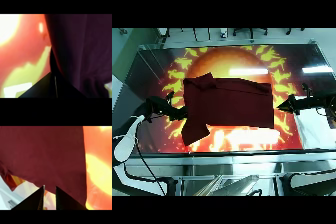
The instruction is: Fold the shirts.
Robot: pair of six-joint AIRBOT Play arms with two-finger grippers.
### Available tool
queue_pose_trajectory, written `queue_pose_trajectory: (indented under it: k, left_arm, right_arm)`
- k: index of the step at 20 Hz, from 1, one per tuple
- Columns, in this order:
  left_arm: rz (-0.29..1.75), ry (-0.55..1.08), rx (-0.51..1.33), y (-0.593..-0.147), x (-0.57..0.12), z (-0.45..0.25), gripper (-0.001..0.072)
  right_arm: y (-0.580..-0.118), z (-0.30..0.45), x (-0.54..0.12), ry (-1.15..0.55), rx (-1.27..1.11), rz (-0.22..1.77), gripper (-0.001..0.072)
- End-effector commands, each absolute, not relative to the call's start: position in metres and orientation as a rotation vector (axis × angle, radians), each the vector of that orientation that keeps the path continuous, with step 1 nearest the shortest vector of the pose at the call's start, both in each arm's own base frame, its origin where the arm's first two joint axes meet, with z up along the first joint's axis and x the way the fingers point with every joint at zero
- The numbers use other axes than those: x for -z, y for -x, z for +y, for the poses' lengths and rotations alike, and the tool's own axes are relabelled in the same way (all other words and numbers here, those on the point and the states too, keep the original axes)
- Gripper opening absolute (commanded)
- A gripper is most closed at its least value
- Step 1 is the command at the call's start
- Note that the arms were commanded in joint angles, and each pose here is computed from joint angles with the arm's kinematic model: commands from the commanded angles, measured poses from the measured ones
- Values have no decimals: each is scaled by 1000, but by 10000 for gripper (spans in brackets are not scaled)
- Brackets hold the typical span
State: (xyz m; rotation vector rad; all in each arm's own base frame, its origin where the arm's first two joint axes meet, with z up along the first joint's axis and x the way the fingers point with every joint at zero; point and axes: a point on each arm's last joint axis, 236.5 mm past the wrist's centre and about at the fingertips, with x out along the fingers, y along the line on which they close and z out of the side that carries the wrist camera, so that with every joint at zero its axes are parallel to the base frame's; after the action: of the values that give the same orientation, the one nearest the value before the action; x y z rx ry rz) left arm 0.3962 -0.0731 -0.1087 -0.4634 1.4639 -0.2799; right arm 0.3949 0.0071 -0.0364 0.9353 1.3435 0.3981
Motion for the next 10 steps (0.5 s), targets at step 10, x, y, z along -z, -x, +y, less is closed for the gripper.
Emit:
queue_pose_trajectory:
  k: [10]
  left_arm:
    - [1437, 388, 101, -373, 46, 26, 15]
  right_arm:
    - [-364, 17, 64, -952, -366, 1407, 182]
